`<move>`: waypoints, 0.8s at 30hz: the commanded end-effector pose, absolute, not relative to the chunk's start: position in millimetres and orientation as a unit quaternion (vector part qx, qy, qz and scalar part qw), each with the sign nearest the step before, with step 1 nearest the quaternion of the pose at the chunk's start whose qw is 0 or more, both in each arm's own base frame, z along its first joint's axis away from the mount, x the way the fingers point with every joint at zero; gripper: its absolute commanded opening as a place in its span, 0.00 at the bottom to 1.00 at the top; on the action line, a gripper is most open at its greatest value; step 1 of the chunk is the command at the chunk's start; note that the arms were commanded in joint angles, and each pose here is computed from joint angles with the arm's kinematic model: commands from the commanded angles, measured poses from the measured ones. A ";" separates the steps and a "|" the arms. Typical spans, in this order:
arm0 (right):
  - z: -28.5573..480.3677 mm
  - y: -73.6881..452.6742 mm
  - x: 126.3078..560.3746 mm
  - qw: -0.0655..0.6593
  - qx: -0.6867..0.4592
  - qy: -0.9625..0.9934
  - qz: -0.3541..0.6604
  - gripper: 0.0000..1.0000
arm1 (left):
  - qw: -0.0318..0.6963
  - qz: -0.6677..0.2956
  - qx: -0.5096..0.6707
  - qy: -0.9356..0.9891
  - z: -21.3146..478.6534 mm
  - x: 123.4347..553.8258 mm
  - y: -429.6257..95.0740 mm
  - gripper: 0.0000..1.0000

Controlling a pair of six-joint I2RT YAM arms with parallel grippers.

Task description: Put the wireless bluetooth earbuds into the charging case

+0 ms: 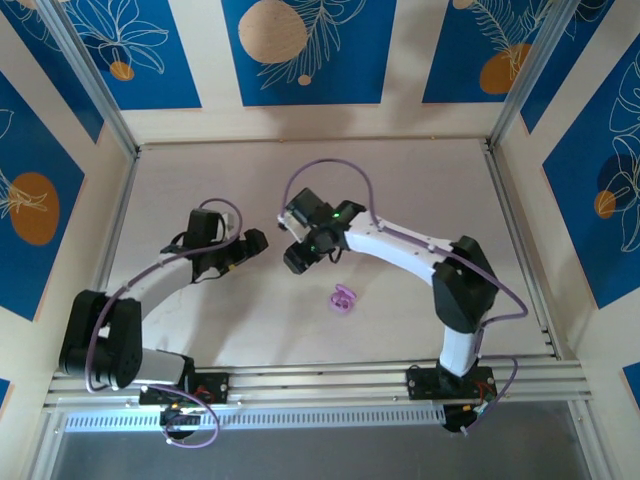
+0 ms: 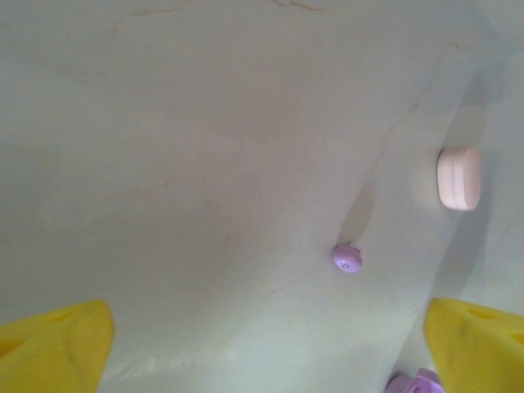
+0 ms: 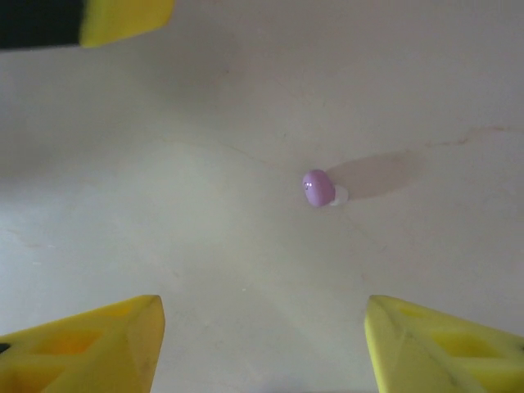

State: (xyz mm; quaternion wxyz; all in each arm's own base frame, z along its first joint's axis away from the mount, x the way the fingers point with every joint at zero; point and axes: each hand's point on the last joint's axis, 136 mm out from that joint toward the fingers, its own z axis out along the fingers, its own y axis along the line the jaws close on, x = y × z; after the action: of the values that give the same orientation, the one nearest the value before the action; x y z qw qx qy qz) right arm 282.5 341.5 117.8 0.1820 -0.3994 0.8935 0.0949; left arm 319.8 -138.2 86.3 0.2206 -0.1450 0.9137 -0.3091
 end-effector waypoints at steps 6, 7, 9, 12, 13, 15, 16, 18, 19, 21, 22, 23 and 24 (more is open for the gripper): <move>83.3 345.8 298.0 0.170 -0.497 0.845 -0.102 0.58 | 0.219 -0.318 -0.167 0.907 83.1 305.6 -120.3 1.00; 80.9 347.3 299.9 0.169 -0.501 0.842 -0.112 0.58 | 0.220 -0.317 -0.168 0.907 83.9 305.1 -118.4 1.00; 74.2 349.8 303.1 0.164 -0.507 0.837 -0.127 0.58 | 0.222 -0.313 -0.171 0.907 84.5 303.9 -113.8 1.00; 65.4 353.3 307.7 0.159 -0.516 0.828 -0.150 0.57 | 0.226 -0.310 -0.176 0.907 86.4 303.2 -108.8 1.00; 63.6 355.2 308.3 0.158 -0.519 0.825 -0.156 0.56 | 0.227 -0.309 -0.177 0.906 86.3 302.6 -107.7 1.00; 61.0 358.8 310.3 0.157 -0.522 0.822 -0.163 0.56 | 0.227 -0.308 -0.179 0.906 86.3 301.8 -105.9 1.00; 59.6 360.2 310.5 0.156 -0.523 0.821 -0.165 0.56 | 0.228 -0.308 -0.179 0.906 86.2 301.6 -105.5 1.00; 55.8 362.2 311.8 0.153 -0.525 0.819 -0.174 0.56 | 0.226 -0.307 -0.180 0.907 85.1 301.0 -104.8 1.00; 54.6 362.2 313.2 0.152 -0.525 0.818 -0.179 0.56 | 0.225 -0.307 -0.180 0.907 85.1 301.3 -104.6 1.00; 50.0 362.0 315.2 0.149 -0.524 0.817 -0.190 0.55 | 0.224 -0.306 -0.181 0.908 84.3 301.2 -103.7 1.00; 48.7 361.6 316.1 0.148 -0.523 0.817 -0.194 0.55 | 0.223 -0.305 -0.181 0.908 84.0 300.9 -103.3 1.00; 47.1 360.6 317.5 0.146 -0.520 0.818 -0.198 0.55 | 0.223 -0.304 -0.182 0.908 84.1 301.3 -102.6 1.00; 45.5 360.0 318.4 0.145 -0.518 0.818 -0.203 0.55 | 0.223 -0.301 -0.183 0.909 84.1 301.2 -101.1 1.00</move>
State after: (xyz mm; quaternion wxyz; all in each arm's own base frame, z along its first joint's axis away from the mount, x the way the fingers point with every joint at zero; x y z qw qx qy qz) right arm 324.6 361.3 56.9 0.1651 -0.5015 0.8309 -0.1757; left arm 300.6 -96.6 75.2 0.2141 -0.2043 0.9117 -0.2850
